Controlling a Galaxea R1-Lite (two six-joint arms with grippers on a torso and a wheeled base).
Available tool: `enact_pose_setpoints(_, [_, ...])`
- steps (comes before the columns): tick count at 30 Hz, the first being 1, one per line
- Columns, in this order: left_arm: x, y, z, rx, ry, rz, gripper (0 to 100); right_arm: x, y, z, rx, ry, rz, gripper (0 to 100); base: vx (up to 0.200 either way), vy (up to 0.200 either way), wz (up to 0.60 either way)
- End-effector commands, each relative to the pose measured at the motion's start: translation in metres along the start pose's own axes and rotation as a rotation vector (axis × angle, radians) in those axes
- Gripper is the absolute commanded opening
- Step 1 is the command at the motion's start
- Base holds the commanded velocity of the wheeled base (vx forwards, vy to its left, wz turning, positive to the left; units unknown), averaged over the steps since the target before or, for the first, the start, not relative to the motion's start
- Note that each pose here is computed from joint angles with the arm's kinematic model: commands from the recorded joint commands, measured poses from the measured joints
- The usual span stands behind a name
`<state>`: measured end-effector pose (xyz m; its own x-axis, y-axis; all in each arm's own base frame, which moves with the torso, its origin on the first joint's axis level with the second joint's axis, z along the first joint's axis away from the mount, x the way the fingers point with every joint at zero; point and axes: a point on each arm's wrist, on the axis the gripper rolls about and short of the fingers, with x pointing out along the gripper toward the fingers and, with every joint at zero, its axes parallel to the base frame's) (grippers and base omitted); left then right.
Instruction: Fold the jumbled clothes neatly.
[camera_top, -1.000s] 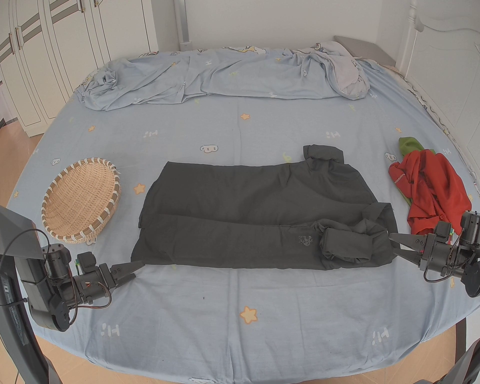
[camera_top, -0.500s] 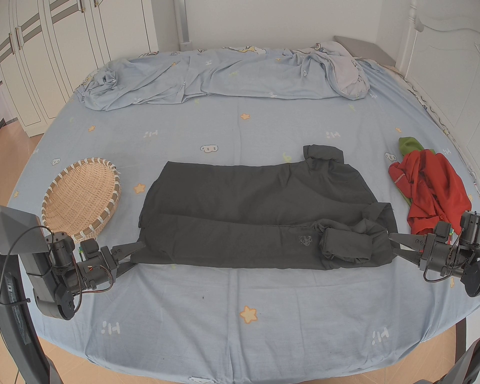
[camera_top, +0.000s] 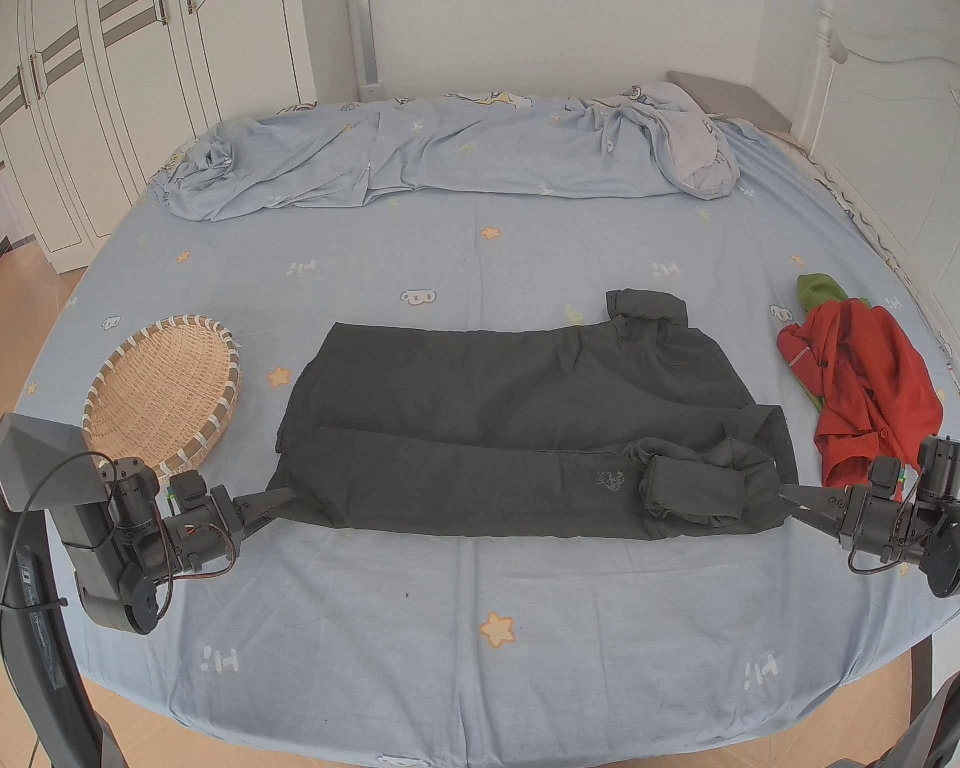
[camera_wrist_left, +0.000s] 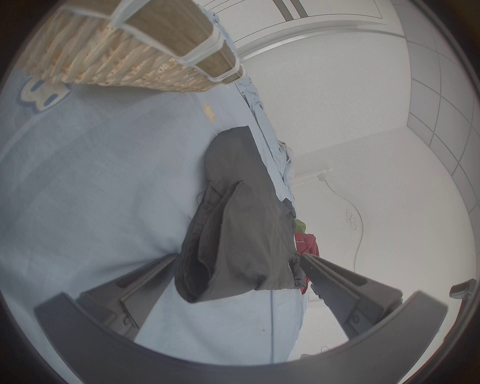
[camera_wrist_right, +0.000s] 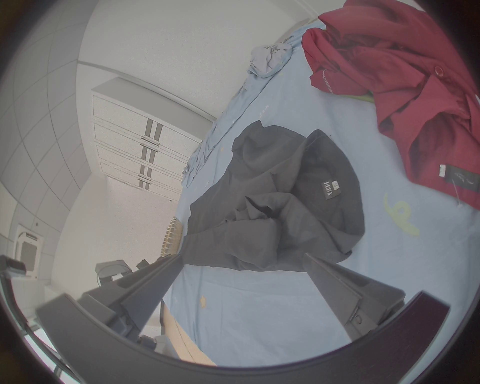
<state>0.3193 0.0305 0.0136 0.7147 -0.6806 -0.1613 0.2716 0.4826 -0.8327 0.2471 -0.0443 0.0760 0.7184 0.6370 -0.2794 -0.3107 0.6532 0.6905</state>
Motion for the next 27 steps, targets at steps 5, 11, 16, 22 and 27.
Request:
enact_pose_setpoints(5, [-0.002, 0.002, -0.001, 0.001, -0.003, -0.001, 0, -0.003, -0.012, -0.007, 0.041, 0.009, -0.03, 100, 0.0, 0.0, 0.0])
enact_pose_setpoints(11, [-0.005, 0.002, 0.001, 0.002, -0.013, 0.003, 0, -0.001, -0.018, -0.013, 0.064, 0.028, -0.043, 100, 0.0, 0.0, 0.0])
enact_pose_setpoints(16, [-0.005, -0.001, 0.001, 0.007, -0.015, 0.0, 0, 0.001, -0.029, -0.018, 0.054, 0.046, -0.061, 100, 0.0, 0.0, 0.0])
enact_pose_setpoints(22, [-0.005, -0.002, 0.0, 0.006, -0.008, -0.002, 0, 0.013, -0.043, -0.012, 0.037, 0.053, -0.054, 100, 0.0, 0.0, 0.0])
enact_pose_setpoints(27, [-0.008, -0.005, -0.001, 0.004, -0.009, -0.001, 0, 0.014, -0.046, -0.014, 0.01, 0.06, -0.06, 100, 0.0, 0.0, 0.0])
